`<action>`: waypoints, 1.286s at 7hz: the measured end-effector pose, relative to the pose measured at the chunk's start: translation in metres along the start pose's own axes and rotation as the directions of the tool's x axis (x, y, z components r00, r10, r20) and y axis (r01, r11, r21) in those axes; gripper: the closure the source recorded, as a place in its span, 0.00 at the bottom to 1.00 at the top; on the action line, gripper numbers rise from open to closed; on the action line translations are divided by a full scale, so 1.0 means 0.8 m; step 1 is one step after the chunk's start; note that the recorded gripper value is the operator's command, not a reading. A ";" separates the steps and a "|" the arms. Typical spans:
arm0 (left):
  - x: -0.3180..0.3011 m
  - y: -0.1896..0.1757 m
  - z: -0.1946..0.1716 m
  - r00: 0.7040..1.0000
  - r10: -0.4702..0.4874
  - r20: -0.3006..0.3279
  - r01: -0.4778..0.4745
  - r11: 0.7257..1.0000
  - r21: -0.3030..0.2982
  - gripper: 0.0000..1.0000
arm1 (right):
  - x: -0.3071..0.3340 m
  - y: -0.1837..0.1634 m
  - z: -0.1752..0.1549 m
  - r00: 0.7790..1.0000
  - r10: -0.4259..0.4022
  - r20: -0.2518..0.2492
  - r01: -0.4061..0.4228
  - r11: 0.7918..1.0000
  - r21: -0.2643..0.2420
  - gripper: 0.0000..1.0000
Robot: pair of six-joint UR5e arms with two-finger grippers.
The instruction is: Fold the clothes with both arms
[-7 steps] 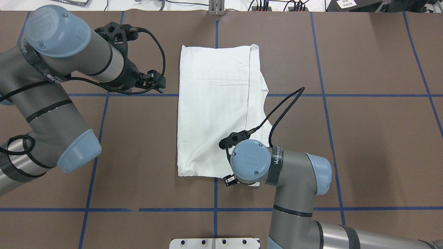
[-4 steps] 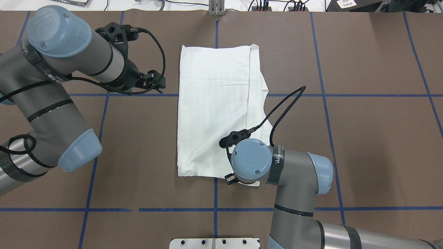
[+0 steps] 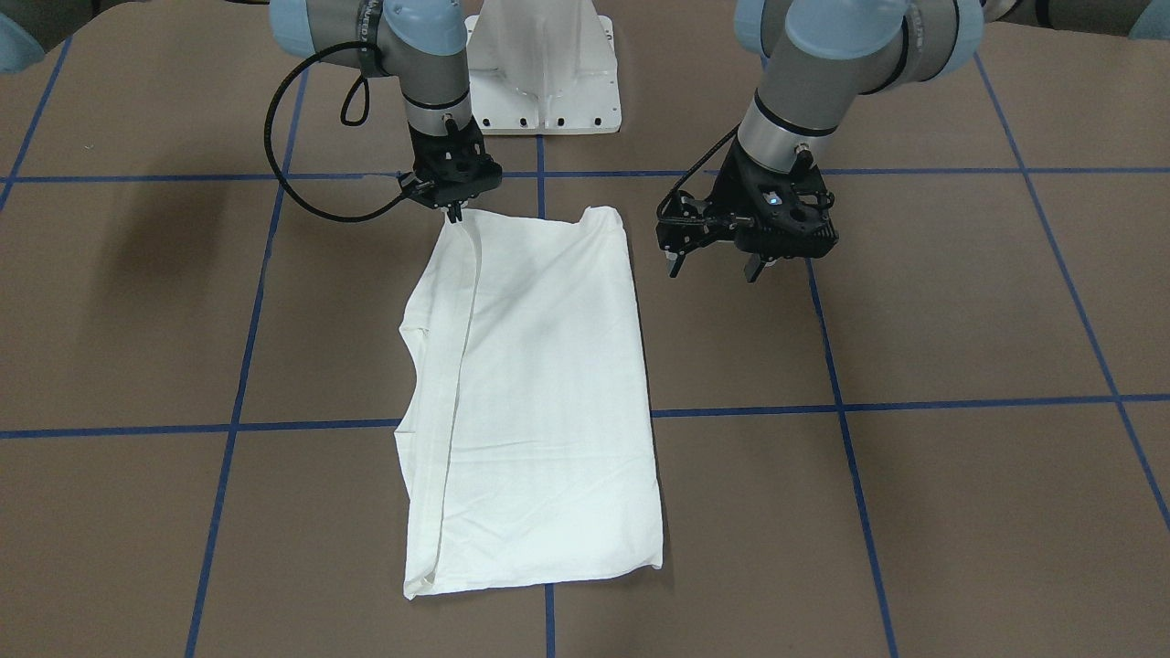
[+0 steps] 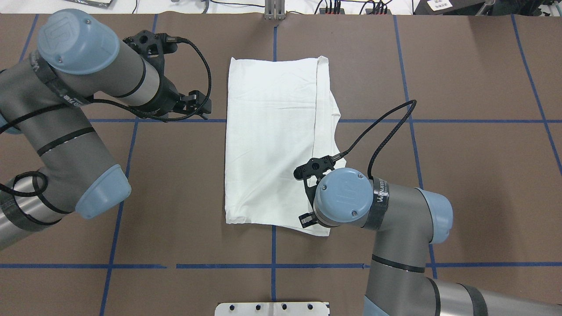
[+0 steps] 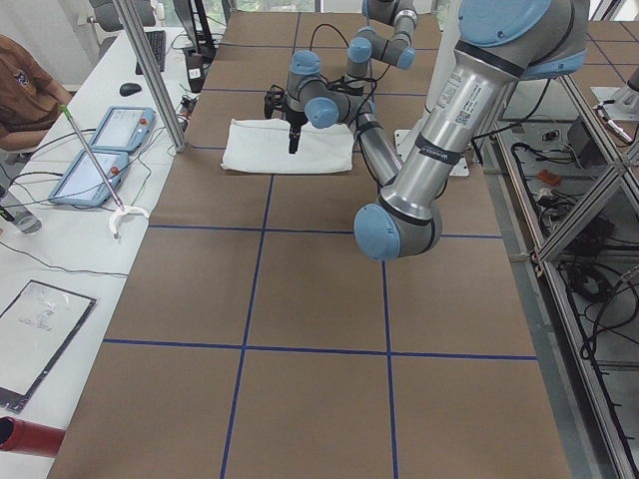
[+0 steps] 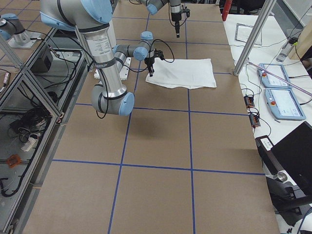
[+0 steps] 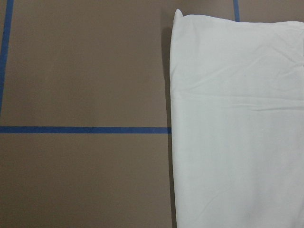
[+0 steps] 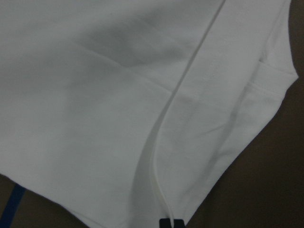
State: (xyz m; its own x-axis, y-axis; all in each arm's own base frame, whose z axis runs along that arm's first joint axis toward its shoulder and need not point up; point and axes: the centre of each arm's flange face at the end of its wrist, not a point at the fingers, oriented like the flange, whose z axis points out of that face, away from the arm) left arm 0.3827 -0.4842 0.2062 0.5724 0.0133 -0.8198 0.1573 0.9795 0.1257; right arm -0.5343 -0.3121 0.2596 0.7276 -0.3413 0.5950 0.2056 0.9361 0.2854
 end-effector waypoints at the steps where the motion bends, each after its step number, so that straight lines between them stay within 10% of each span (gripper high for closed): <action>1: 0.003 0.002 0.001 1.000 0.000 -0.003 0.000 1.000 -0.002 0.00 | 0.020 0.007 0.008 1.000 0.014 -0.020 -0.014 1.000 -0.010 1.00; 3: 0.007 0.005 0.001 1.000 0.002 -0.008 -0.002 1.000 -0.004 0.00 | 0.066 0.029 0.020 0.998 0.036 -0.060 -0.038 0.999 -0.035 0.98; 4: 0.009 0.006 0.002 1.000 0.004 -0.010 -0.004 1.000 -0.005 0.00 | 0.085 0.040 0.019 0.996 0.046 -0.078 -0.050 0.998 -0.048 0.10; 9: 0.015 0.012 0.007 1.000 0.011 -0.015 -0.011 1.000 -0.013 0.00 | 0.096 0.033 -0.004 0.990 0.107 -0.090 -0.110 0.993 -0.032 0.00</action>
State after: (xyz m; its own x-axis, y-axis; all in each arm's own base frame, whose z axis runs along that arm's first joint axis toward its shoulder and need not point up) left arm 0.3954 -0.4758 0.2008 0.5618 0.0269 -0.8269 0.1409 0.9818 0.1277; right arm -0.4710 -0.3133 0.3107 0.8012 -0.2306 0.5522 0.1456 0.9702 0.1938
